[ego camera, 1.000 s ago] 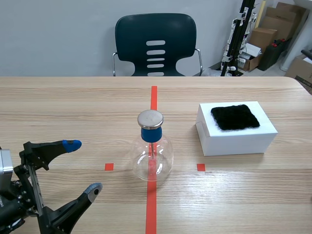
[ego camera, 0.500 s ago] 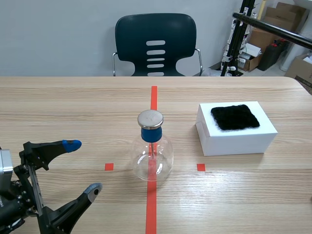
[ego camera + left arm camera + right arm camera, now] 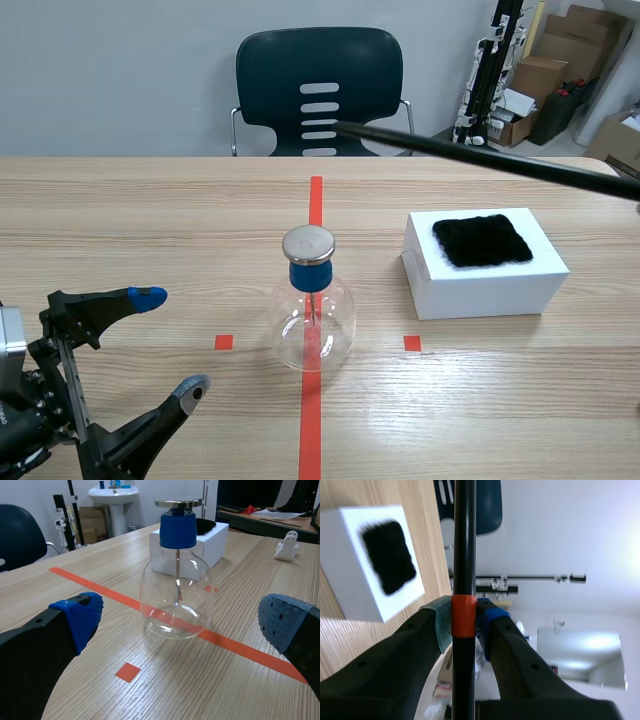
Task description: Do the electroscope experiment. pick up the black charging rod
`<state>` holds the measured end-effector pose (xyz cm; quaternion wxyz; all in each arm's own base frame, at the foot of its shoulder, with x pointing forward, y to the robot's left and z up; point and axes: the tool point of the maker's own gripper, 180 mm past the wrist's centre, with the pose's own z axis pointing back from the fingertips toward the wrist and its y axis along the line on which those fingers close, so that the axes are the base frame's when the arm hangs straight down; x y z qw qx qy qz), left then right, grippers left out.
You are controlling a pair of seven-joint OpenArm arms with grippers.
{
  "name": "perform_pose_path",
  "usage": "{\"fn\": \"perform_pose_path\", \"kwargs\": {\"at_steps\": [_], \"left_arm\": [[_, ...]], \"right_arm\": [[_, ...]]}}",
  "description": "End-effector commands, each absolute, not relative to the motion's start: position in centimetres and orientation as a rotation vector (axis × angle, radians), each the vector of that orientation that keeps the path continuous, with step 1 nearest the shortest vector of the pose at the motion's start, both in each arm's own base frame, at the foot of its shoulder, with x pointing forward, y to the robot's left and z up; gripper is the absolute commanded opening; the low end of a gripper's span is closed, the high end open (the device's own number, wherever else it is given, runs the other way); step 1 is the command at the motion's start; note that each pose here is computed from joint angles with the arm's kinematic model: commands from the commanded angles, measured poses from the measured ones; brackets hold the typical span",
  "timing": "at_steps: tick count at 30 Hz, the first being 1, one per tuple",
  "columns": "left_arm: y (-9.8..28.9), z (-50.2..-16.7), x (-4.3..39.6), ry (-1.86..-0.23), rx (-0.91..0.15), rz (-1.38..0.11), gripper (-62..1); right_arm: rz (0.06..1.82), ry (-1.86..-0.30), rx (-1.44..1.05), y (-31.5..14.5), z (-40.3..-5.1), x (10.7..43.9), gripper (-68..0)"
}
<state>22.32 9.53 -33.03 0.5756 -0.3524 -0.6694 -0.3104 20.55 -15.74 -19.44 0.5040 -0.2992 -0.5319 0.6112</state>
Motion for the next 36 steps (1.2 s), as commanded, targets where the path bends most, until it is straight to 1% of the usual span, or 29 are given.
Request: {"fn": "perform_pose_path", "kwargs": {"at_steps": [1, 6, 10, 17, 19, 22, 36], "left_arm": [[9.5, -32.4, 22.5, -1.594, -0.835, -0.717, 1.4], [9.5, -32.4, 22.5, -1.594, -0.835, -0.717, 1.4], [9.5, -32.4, 22.5, -1.594, -0.835, -0.717, 1.4], [9.5, -32.4, 22.5, -1.594, -0.835, -0.717, 1.4], [9.5, -32.4, 22.5, -1.593, -0.835, -0.717, 1.4], [9.5, -32.4, 22.5, -1.593, -0.835, -0.717, 1.4], [9.5, -32.4, 22.5, -1.594, -0.835, -0.717, 1.4]], "right_arm": [[1.498, -1.310, -0.708, -15.3, -19.8, 19.8, -67.2], [1.570, -1.425, -0.715, -14.1, -20.7, 17.5, -67.2], [1.589, -1.504, -0.774, -14.1, -21.5, 16.1, -67.1], [1.566, -1.477, -0.816, -15.4, -23.1, 15.1, -67.1], [1.546, -1.477, -0.816, -15.7, -22.9, 15.0, -67.1], [1.493, -1.520, -0.826, -15.8, -22.0, 14.9, -67.1], [1.477, -1.541, -0.837, -15.9, -21.6, 14.9, -67.1]]}}
